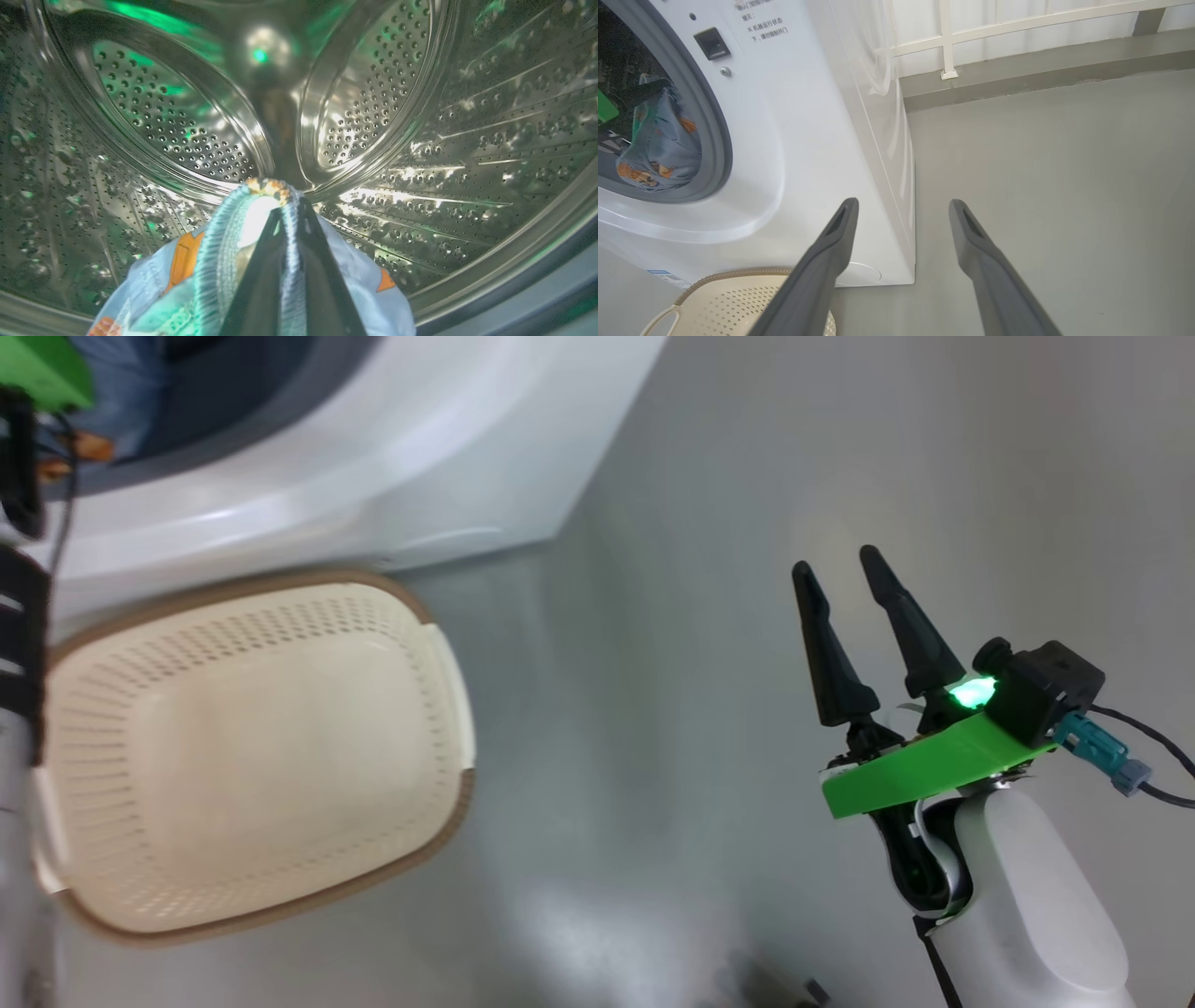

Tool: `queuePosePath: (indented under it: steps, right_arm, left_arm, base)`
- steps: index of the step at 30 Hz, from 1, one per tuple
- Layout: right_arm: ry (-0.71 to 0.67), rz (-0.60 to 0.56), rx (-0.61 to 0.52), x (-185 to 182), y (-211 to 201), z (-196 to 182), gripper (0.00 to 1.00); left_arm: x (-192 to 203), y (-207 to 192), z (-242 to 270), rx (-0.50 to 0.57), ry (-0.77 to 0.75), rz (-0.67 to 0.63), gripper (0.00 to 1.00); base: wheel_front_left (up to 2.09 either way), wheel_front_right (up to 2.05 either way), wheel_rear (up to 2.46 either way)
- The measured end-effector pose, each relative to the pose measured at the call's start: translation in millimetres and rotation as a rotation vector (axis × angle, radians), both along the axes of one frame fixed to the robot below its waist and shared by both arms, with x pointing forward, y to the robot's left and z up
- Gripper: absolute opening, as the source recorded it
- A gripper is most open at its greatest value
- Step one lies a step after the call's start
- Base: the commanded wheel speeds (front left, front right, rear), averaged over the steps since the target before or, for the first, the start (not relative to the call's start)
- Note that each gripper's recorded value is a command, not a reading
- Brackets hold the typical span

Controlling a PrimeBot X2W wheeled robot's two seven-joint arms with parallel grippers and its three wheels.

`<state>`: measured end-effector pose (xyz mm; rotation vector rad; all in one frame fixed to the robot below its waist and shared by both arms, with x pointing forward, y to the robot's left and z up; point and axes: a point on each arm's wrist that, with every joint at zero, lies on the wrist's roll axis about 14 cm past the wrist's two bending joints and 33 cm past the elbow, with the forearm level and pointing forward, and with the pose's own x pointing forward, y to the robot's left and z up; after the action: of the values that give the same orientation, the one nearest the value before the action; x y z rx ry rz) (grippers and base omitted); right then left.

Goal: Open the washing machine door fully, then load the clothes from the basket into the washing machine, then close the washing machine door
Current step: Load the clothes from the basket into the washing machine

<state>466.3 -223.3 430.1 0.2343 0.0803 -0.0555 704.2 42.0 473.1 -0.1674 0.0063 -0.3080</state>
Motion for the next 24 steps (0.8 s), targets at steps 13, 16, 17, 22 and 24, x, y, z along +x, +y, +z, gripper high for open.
queuePosePath:
  steps: [13, 16, 17, 22, 24]
  right_arm:
    - [0.1, -0.092, -0.031, -14.2, -33.3, -31.8, 1.0]
    - [0.11, -0.091, -0.031, -14.9, -32.8, -35.0, 1.0]
    - [0.111, -0.088, -0.029, -14.3, -31.5, -35.6, 1.0]
    - [0.099, -0.069, -0.018, -10.2, -24.2, -33.5, 1.0]
    - [0.088, -0.06, -0.011, -8.2, -20.7, -30.2, 1.0]
  left_arm:
    - [48.8, -29.1, 31.3, -0.094, -0.213, -0.001, 0.45]
    - [43.7, -32.3, -16.6, -0.079, -0.086, 0.011, 1.0]
    - [40.2, -32.9, -31.5, -0.066, -0.043, 0.012, 1.0]
    - [29.1, -27.1, -58.7, -0.022, 0.062, 0.024, 1.0]
    - [27.3, -24.0, -52.4, -0.02, 0.06, 0.03, 1.0]
  base:
    - [0.0, 0.0, 0.0]
    - [0.0, 0.0, 0.0]
    - [0.0, 0.0, 0.0]
    - [0.0, 0.0, 0.0]
    - [0.0, 0.0, 0.0]
